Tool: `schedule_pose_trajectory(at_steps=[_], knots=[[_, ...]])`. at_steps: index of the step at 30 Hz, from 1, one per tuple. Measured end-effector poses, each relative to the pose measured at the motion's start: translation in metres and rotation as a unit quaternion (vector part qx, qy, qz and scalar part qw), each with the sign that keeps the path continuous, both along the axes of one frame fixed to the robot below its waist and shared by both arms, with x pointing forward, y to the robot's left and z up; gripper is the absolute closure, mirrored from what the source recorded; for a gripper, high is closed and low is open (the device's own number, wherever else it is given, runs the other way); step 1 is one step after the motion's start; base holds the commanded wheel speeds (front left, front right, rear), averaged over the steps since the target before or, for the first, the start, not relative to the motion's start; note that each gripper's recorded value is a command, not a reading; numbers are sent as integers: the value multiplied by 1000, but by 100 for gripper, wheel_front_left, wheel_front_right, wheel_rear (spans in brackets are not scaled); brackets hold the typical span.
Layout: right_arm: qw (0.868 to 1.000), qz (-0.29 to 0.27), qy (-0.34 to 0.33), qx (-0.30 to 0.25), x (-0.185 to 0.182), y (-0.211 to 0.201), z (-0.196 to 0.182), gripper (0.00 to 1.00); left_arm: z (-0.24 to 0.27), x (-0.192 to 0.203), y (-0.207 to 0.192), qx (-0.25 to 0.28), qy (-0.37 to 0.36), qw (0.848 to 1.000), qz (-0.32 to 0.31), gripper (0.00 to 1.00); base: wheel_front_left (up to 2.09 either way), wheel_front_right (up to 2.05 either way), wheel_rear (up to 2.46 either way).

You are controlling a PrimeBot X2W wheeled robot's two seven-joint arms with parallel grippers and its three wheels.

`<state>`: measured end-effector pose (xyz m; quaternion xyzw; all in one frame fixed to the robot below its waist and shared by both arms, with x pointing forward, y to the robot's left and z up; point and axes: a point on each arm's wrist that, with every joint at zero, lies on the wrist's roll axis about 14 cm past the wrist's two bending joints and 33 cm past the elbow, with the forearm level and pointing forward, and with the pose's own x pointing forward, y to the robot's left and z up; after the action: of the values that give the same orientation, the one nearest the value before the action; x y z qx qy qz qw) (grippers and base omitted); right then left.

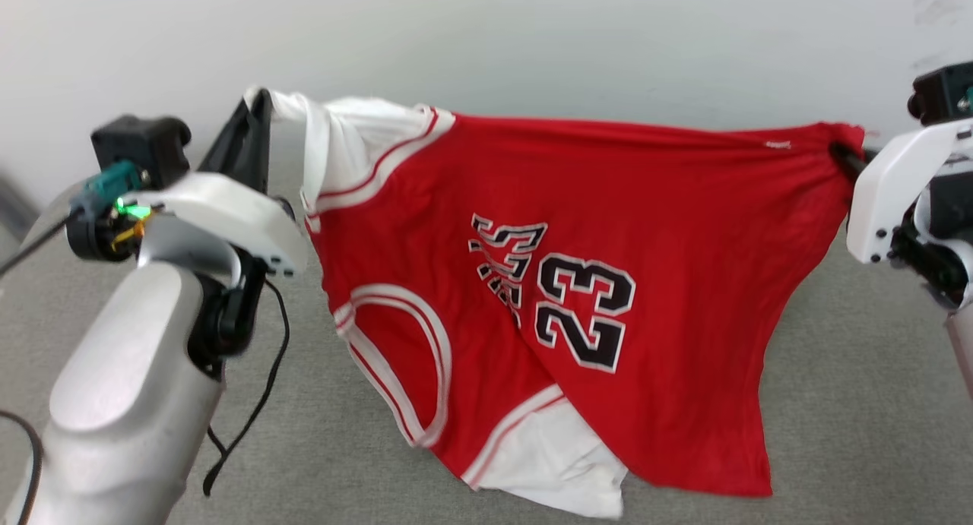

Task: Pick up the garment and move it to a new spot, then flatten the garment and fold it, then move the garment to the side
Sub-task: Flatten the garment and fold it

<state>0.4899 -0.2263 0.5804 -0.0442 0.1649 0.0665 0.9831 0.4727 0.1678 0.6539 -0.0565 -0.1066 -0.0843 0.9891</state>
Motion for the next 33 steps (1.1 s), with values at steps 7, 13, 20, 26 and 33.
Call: schedule_pose_trajectory(at_steps=[7,13,20,26,33], knots=[[998,-28,-58,0,20,-14,40,100,33,40,-7,7,-18,1000,-1,100,0,0,0],[993,-45,-105,-4,56,-24,71,100,71,82,-8,5,-64,998,8,100,0,0,0],[986,-51,-159,-10,105,-28,93,100,103,134,-3,2,-117,993,20,100,0,0,0],[978,-52,-201,-16,145,-29,100,100,107,175,0,1,-142,989,29,100,0,0,0],[975,-47,-217,-22,187,-27,78,100,72,220,3,-5,-133,990,35,100,0,0,0]])
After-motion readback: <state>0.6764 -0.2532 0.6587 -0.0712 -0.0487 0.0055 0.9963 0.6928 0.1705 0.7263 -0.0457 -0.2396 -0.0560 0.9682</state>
